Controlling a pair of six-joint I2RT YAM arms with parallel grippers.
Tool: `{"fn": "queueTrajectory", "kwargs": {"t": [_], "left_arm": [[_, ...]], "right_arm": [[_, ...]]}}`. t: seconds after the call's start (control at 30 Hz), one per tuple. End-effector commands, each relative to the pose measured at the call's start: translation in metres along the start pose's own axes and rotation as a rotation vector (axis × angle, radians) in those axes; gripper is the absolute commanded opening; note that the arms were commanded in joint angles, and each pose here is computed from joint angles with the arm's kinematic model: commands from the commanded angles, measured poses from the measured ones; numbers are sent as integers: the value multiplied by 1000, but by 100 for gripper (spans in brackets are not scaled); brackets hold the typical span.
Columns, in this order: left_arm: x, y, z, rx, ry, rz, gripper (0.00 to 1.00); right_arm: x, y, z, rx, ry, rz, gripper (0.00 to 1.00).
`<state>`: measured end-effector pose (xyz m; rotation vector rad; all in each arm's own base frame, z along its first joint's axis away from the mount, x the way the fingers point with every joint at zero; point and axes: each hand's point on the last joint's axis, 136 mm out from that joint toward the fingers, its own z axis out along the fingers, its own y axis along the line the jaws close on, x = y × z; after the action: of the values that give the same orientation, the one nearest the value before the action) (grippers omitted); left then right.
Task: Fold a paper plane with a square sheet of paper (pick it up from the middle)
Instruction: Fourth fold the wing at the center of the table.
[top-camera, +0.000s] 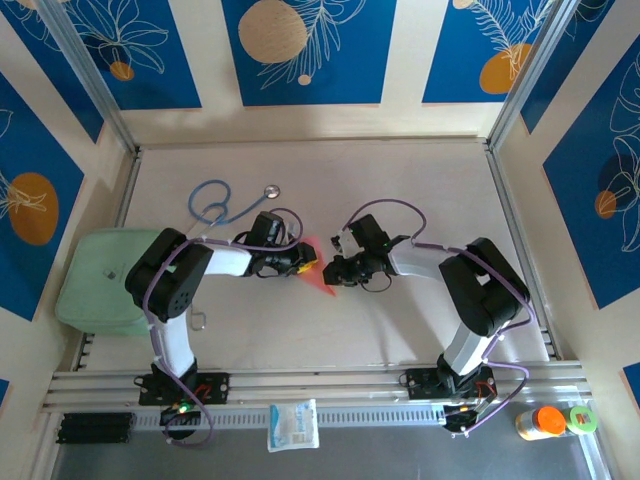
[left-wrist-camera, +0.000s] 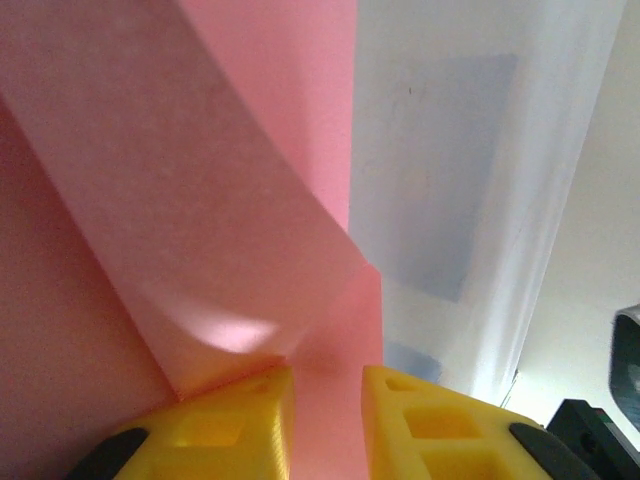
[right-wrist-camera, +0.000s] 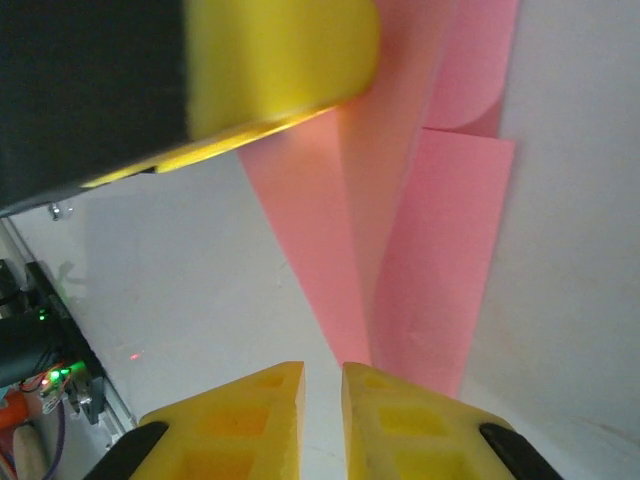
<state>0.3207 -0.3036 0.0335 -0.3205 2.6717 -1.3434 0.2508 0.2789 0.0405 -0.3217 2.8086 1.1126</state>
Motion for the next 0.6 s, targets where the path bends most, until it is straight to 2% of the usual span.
{"fn": "queueTrajectory", "kwargs": {"t": [0.0,0.57], "left_arm": [[3,-6,3,15,25,13,26],[2,-8,4,21,27,14,30]], "right_arm": [[0,-3,2,28,14,19,18],[4,-16,7,74,27,46,17]]}}
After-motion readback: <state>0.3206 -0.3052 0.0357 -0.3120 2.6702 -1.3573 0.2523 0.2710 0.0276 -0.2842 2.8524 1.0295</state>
